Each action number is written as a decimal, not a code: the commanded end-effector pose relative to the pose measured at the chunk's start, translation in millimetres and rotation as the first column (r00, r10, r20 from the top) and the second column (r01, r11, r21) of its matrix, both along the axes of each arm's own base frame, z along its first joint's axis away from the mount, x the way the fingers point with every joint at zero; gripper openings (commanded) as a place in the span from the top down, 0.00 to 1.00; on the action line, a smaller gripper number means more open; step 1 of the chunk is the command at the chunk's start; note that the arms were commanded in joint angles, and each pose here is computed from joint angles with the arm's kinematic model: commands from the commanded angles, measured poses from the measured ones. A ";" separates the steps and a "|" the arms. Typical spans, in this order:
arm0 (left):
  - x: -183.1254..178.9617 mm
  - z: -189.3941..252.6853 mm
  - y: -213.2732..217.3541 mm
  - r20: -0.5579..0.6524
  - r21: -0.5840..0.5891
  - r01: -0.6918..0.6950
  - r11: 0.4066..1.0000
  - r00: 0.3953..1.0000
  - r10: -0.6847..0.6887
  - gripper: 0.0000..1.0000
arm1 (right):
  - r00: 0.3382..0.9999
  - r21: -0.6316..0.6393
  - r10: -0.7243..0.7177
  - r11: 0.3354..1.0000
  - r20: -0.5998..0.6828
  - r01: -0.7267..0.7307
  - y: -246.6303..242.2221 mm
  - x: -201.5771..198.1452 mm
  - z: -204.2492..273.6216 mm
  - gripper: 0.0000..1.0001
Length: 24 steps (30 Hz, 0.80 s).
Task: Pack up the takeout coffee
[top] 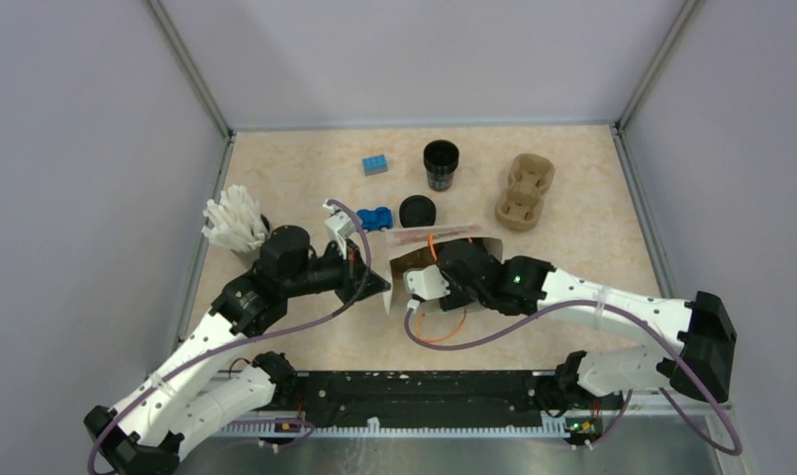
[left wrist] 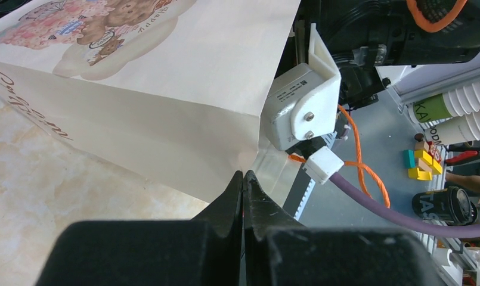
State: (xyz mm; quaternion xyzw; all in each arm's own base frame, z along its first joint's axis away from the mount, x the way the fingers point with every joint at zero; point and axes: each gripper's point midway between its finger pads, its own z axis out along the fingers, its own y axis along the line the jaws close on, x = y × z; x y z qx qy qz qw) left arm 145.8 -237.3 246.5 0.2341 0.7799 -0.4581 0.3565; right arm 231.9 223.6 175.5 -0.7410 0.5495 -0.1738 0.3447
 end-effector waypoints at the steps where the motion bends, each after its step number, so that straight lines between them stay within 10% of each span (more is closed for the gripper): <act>1: -2.4 10.1 -0.9 0.031 -0.029 0.018 0.999 0.999 -0.017 1.00 | 1.000 0.054 0.019 0.998 0.005 -0.020 7.4 4.8 5.3 0.39; 24: -1.1 20.3 -2.3 0.052 -0.038 0.025 0.999 0.998 -0.023 1.00 | 0.999 0.028 0.046 0.999 -0.019 -0.045 15.5 18.7 -14.2 0.39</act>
